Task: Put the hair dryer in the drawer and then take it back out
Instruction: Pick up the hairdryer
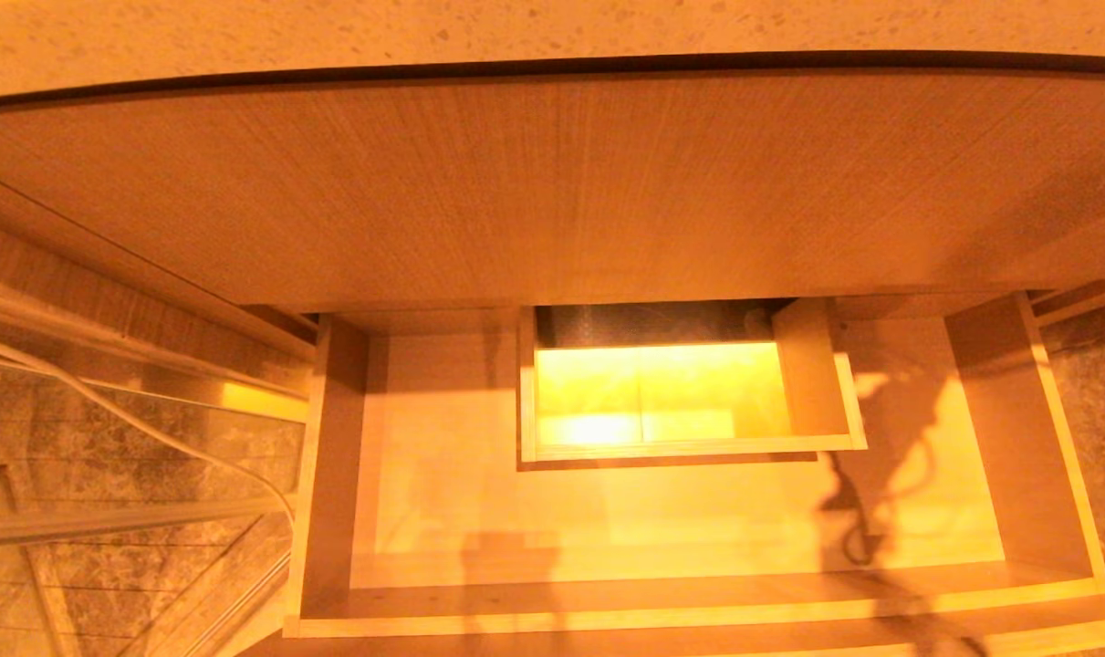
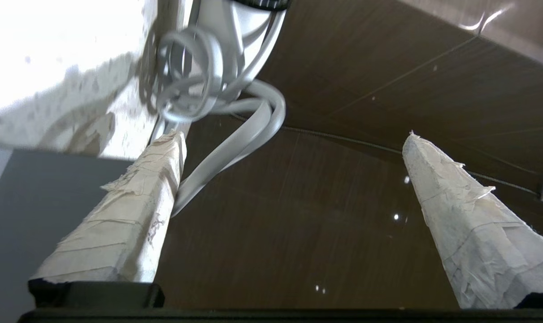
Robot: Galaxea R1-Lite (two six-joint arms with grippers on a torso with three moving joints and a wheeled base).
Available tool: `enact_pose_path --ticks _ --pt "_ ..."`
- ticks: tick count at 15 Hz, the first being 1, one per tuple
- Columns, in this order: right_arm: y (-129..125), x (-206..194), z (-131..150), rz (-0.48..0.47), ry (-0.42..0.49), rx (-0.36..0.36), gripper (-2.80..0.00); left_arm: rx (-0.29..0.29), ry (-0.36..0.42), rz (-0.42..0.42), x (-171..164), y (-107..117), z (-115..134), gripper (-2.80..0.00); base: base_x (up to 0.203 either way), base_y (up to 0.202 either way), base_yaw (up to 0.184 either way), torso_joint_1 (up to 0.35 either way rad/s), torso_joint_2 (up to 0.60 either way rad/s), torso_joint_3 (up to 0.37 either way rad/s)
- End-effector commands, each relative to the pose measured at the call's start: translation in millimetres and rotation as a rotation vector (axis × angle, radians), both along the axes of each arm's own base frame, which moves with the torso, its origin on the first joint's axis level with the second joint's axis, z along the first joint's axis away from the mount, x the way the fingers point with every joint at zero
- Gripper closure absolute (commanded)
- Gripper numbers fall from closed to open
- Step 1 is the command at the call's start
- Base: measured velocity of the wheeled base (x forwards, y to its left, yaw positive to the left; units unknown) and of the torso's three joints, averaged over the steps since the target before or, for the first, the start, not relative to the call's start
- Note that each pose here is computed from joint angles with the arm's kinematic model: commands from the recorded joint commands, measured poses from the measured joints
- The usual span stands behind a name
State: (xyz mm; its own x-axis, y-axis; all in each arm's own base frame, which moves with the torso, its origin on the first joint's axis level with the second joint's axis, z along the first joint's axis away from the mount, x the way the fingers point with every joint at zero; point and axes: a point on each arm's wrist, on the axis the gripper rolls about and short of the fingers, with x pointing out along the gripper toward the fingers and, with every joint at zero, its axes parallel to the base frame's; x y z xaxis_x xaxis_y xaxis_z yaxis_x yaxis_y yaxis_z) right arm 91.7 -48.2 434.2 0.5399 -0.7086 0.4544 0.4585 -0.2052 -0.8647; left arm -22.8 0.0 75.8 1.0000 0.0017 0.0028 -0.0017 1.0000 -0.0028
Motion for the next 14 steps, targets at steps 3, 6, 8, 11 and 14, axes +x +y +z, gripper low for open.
enact_pose_path --ticks 3,6,8,11,14 --pt "0 -5 -6 -0.056 0.017 0.014 -2.8 0.0 0.0 0.0 0 0 0 0.0 0.0 0.0 0.0 0.0 0.0 0.0" --pt "0 -5 -9 -0.058 0.025 0.019 -2.8 0.0 0.0 0.0 0 0 0 0.0 0.0 0.0 0.0 0.0 0.0 0.0" --pt "-1 -4 -10 -0.059 0.03 0.02 -2.8 0.0 0.0 0.0 0 0 0 0.0 0.0 0.0 0.0 0.0 0.0 0.0" --pt "-1 -4 -12 -0.091 0.071 0.017 -2.8 0.0 0.0 0.0 0 0 0 0.0 0.0 0.0 0.0 0.0 0.0 0.0" --pt "-1 -5 -14 -0.086 0.066 0.025 0.0 0.0 0.0 0.0 0 0 0 0.0 0.0 0.0 0.0 0.0 0.0 0.0"
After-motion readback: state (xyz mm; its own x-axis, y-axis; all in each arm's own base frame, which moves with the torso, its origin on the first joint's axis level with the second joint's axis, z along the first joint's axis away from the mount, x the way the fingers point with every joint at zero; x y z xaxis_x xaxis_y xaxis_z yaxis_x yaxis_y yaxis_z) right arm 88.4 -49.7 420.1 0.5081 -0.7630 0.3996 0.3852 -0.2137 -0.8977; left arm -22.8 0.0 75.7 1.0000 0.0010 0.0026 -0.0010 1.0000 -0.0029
